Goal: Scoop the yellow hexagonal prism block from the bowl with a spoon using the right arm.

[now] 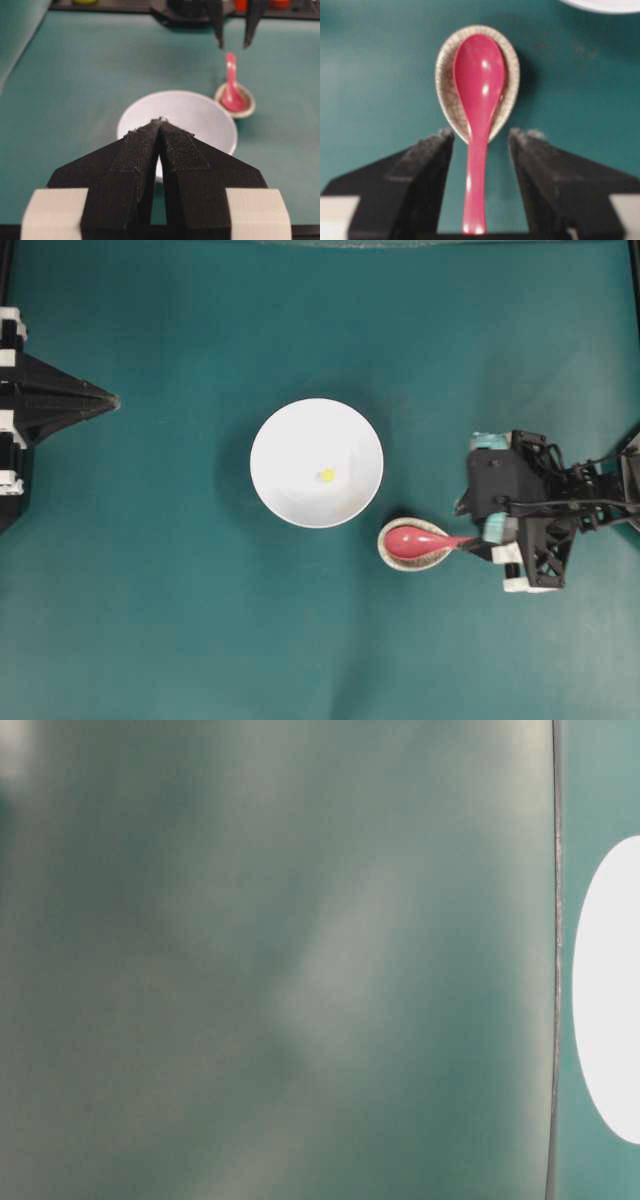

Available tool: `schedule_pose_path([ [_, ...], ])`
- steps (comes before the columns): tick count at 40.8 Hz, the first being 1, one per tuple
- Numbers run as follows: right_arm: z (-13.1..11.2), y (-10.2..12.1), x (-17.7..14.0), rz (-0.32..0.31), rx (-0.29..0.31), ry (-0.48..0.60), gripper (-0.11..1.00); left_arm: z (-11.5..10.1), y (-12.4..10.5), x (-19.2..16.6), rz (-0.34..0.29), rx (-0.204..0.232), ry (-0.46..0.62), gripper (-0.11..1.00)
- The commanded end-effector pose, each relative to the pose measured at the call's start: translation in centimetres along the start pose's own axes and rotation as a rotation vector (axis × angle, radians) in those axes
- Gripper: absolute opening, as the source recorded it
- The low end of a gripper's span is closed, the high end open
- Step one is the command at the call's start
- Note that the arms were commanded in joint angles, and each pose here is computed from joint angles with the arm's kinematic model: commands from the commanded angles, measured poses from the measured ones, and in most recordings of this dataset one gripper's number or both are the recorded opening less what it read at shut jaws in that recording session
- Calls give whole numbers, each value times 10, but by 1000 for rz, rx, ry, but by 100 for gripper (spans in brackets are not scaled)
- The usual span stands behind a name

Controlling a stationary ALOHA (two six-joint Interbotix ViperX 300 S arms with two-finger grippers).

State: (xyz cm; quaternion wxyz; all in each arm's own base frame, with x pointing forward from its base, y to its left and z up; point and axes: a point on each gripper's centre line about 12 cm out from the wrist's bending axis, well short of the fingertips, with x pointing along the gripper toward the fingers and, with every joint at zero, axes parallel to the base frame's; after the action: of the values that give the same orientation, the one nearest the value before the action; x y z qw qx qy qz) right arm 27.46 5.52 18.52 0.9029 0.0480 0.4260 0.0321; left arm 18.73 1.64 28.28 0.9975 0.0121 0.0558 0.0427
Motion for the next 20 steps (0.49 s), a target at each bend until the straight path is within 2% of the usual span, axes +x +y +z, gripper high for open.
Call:
schedule_pose_path([
  [1, 2, -2, -6, 26, 8, -103, 54, 13, 1, 1, 4, 3, -37, 3],
  [11, -28, -17, -2, 78, 43, -315, 54, 16, 1, 1, 3, 1, -61, 3],
  [20, -53, -28, 1, 103, 94, -454, 54, 16, 1, 1, 2, 1, -63, 3],
])
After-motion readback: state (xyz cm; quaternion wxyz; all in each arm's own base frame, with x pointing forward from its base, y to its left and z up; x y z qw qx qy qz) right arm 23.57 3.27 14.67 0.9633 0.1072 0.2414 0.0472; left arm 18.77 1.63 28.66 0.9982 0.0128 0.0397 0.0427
